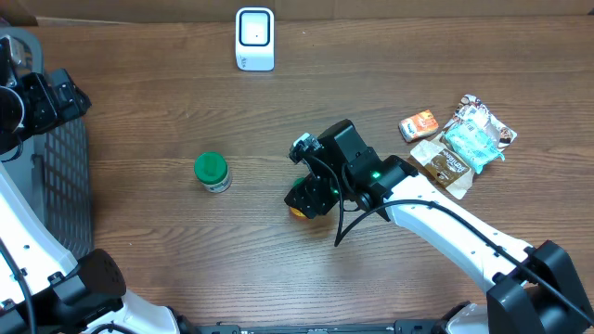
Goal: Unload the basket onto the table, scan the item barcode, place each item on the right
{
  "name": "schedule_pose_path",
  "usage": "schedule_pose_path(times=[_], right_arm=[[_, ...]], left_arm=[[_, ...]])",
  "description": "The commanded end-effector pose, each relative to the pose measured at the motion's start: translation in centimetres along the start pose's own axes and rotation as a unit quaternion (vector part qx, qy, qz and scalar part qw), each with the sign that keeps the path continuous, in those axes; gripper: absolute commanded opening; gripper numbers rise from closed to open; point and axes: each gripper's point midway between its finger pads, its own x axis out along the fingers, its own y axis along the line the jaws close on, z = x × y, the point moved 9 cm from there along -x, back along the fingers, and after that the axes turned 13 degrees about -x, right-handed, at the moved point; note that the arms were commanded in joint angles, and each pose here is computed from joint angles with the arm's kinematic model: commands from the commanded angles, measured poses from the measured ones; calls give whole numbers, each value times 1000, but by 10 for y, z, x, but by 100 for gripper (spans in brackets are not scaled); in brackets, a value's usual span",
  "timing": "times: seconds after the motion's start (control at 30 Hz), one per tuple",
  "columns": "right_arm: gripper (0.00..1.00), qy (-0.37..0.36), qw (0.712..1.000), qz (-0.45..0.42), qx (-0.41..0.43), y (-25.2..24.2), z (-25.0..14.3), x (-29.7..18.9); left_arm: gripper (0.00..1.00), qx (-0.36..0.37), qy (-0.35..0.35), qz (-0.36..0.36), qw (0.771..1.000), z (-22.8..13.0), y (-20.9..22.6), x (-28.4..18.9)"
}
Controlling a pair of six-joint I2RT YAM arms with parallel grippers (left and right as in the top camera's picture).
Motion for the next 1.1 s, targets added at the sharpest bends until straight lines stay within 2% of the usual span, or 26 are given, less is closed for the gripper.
schedule_pose_path(times=[0.0, 0.2, 0.23, 0.3, 0.47, 0.63, 0.77, 0.93, 1.03, 1.07], right_arm=[[65, -22, 1000, 5, -7, 2, 8, -4], [43, -30, 999, 3, -15, 1, 11, -5], [42, -32, 999, 2, -19, 1, 12, -5], [30, -37, 998, 1, -42, 1, 13, -5], [13, -63, 993, 2, -99, 1, 21, -6], [11, -100, 944, 12, -314, 6, 29, -7], [11, -132, 892, 10, -432, 9, 36, -9], [13, -143, 833, 9, -534, 12, 36, -9], [13, -138, 828, 12, -543, 12, 33, -8], [4, -135, 827, 16, -546, 12, 32, -7]], left_arm=[[100, 9, 5, 0, 1000, 1, 0, 3], [99, 9, 5, 0, 1000, 1, 0, 3], [100, 9, 5, 0, 1000, 1, 0, 3], [100, 9, 5, 0, 1000, 1, 0, 3], [100, 9, 5, 0, 1000, 1, 0, 3], [99, 9, 5, 0, 1000, 1, 0, 3], [100, 9, 5, 0, 1000, 1, 0, 3], [100, 9, 5, 0, 1000, 1, 0, 3], [100, 9, 5, 0, 1000, 1, 0, 3], [100, 9, 5, 0, 1000, 1, 0, 3]])
